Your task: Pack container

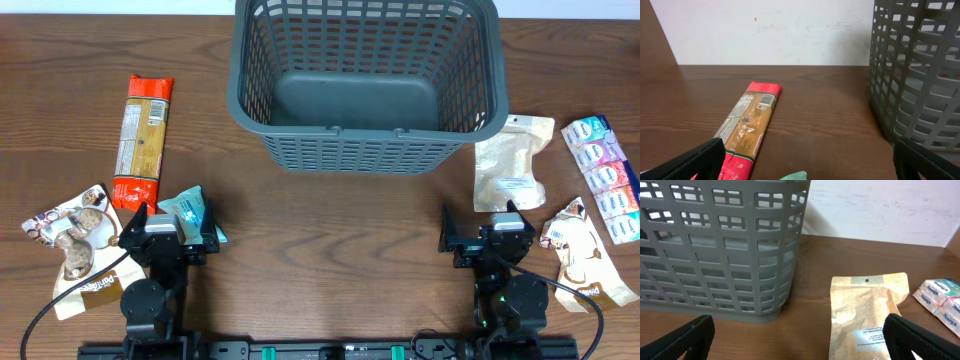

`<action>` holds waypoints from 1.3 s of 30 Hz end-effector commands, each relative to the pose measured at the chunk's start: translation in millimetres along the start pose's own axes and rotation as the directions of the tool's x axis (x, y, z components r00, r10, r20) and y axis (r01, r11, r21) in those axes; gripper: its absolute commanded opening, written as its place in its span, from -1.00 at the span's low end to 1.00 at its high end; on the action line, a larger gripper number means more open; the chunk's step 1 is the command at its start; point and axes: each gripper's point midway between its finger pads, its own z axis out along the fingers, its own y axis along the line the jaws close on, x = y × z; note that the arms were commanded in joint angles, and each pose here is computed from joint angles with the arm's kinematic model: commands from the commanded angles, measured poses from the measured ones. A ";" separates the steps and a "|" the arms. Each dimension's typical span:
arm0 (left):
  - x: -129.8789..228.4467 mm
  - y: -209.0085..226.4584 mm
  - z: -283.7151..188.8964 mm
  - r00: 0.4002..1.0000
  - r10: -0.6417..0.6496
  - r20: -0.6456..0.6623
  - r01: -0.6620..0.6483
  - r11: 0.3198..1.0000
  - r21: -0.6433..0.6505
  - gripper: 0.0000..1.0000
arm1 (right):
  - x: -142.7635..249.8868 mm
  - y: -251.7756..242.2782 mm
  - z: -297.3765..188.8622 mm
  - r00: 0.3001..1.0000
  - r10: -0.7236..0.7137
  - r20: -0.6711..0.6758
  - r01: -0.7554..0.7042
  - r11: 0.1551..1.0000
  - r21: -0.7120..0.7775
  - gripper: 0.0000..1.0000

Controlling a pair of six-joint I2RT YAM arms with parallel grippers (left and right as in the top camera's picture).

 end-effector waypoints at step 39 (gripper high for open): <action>15.2 -1.6 0.4 0.999 0.009 -0.050 -0.009 1.000 0.010 0.97 | -185.8 -100.7 -23.3 0.819 0.169 -0.548 0.006 0.953 0.304 0.98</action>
